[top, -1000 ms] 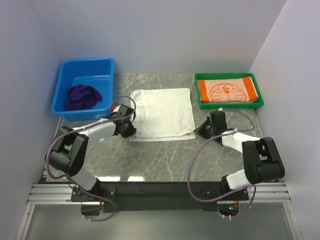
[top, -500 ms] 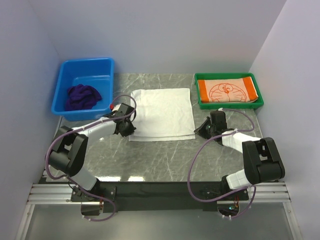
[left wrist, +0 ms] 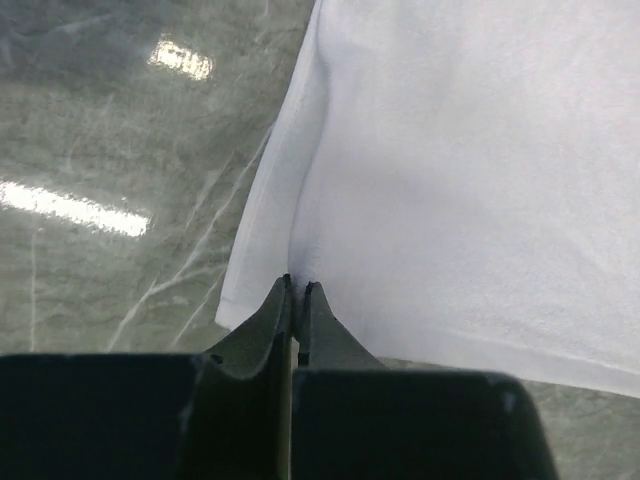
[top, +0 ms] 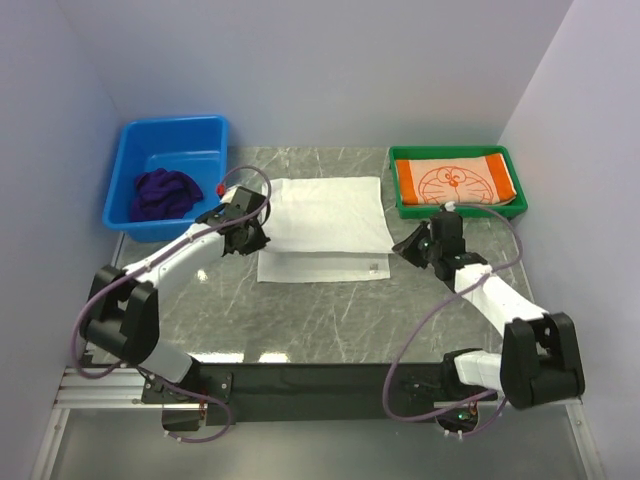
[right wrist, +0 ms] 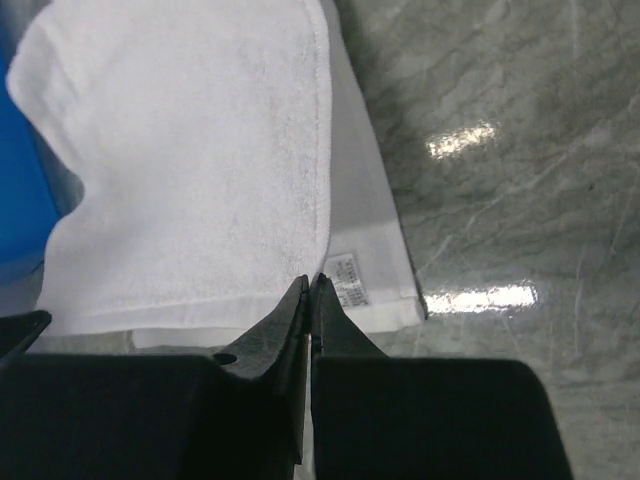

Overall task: Fold and stack the towels
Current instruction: Fold the towel

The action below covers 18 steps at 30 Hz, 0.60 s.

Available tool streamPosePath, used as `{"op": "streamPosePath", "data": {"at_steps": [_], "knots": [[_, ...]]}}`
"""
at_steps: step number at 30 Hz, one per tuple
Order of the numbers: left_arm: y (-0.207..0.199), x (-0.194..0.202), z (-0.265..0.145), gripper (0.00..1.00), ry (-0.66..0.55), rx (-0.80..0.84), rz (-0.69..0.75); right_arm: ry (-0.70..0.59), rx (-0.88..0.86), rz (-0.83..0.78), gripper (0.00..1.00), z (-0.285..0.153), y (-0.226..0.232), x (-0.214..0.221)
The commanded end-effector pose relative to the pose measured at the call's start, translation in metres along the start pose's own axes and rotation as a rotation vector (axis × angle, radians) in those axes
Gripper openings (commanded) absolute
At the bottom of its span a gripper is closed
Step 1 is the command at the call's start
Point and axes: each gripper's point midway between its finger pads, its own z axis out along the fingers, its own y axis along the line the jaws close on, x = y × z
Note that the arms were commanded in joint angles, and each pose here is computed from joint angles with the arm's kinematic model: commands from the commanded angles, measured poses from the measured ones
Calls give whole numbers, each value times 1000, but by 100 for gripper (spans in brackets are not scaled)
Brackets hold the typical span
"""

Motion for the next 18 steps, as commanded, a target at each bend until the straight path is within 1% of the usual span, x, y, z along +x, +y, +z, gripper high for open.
{"op": "streamPosePath", "data": {"at_steps": [1,5,9,11,12,18], "knots": [[0,-18,-34,1,-60,19,35,-32,-33,-20,0,-23,14,-13],[10,-7,-35,1,-41,24,49,19,-45,-5,0,-25,4,11],[30,32,-9,1,52,-7,72,76,-15,43,0,-10,-17,36],[37,41,2,1,67,-21,69,119,15,65,0,1,-32,52],[47,50,11,1,86,-56,73,141,18,80,0,3,-35,59],[64,59,31,1,78,-124,71,154,66,92,0,16,-53,69]]}}
